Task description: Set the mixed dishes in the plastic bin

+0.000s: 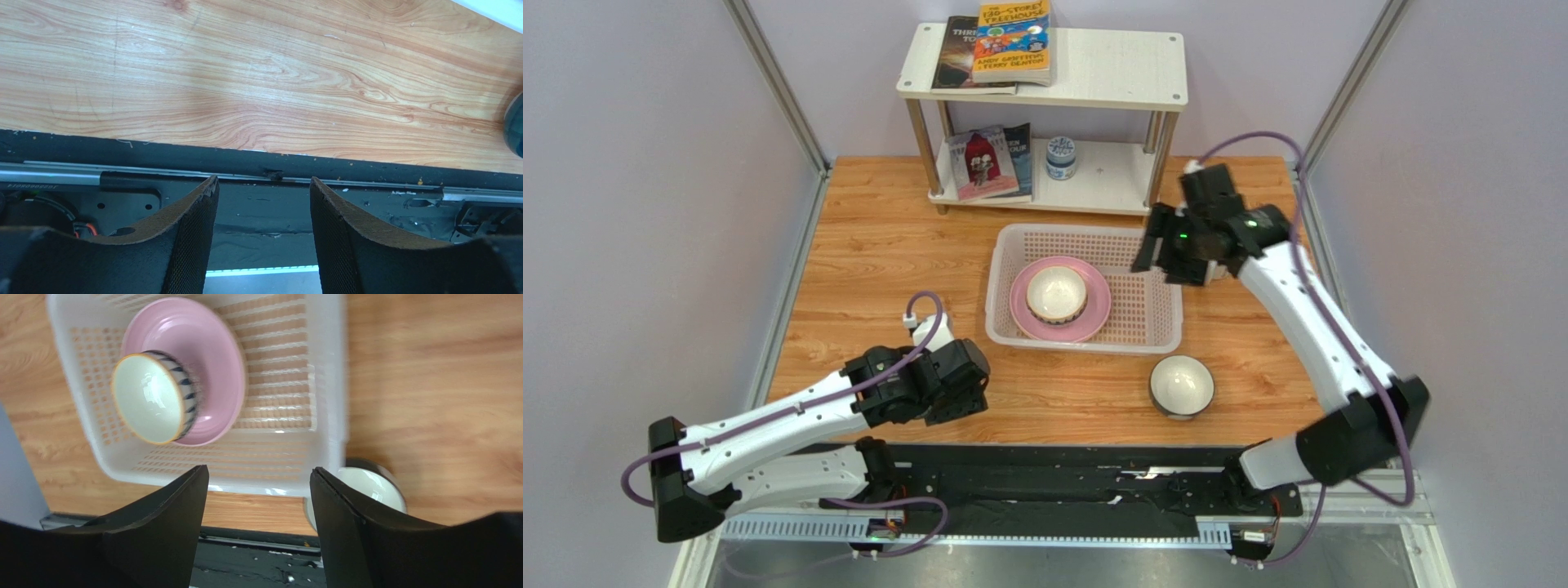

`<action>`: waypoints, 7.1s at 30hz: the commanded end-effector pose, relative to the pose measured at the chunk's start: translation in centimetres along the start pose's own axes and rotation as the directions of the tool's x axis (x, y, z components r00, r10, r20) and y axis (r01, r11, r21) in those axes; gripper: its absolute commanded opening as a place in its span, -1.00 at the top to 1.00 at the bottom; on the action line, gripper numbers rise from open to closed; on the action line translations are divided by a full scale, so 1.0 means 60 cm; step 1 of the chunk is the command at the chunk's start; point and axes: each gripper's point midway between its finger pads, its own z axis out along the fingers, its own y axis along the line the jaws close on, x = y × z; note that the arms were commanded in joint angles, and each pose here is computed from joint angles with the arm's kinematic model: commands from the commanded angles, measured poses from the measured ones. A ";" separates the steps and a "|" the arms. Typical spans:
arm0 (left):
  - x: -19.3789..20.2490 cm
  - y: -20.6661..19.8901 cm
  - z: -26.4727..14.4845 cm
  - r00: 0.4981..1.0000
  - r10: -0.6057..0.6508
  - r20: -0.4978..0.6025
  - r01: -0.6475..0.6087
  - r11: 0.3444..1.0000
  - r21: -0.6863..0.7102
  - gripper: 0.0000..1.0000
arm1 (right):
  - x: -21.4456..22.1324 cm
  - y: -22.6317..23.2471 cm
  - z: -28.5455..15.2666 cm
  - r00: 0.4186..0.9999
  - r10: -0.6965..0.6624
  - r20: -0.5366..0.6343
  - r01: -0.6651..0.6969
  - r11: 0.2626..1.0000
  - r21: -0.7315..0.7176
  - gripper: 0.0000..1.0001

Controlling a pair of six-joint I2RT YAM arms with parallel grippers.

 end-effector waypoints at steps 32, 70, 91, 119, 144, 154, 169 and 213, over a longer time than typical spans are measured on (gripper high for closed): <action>0.010 -0.050 0.015 0.997 0.064 -0.046 -0.061 0.996 0.061 -0.22 | 0.298 -0.275 0.059 0.879 0.445 -0.171 -0.350 0.846 0.402 -0.08; 0.008 -0.046 0.016 0.997 0.061 -0.040 -0.059 0.997 0.047 -0.21 | 0.037 -0.074 -0.090 0.952 0.286 0.105 -0.297 0.949 0.108 1.00; 0.009 -0.019 0.004 0.999 0.040 -0.037 -0.039 0.999 0.022 -0.21 | 0.015 0.117 0.174 0.988 0.016 -0.156 0.003 0.993 0.117 1.00; 0.001 -0.040 0.005 0.996 0.082 -0.034 -0.081 0.997 0.021 -0.20 | 0.077 0.127 0.164 0.962 0.000 -0.274 0.023 0.997 0.079 1.00; 0.012 -0.026 0.016 0.997 0.068 -0.045 -0.068 0.998 0.014 -0.20 | 0.115 0.123 0.185 0.937 -0.043 -0.347 0.079 0.993 0.093 0.93; 0.010 -0.023 0.012 0.997 0.068 -0.041 -0.068 0.998 0.012 -0.20 | 0.088 0.131 0.194 0.950 -0.061 -0.307 0.100 0.989 0.111 0.91; 0.013 -0.017 0.015 0.996 0.070 -0.046 -0.070 0.998 0.003 -0.20 | 0.072 0.125 0.205 0.951 -0.075 -0.299 0.120 0.984 0.134 0.93; 0.015 -0.018 0.021 0.994 0.094 -0.050 -0.094 0.996 0.004 -0.20 | -0.181 -0.198 0.044 0.899 0.430 0.083 -0.437 0.866 0.243 -0.30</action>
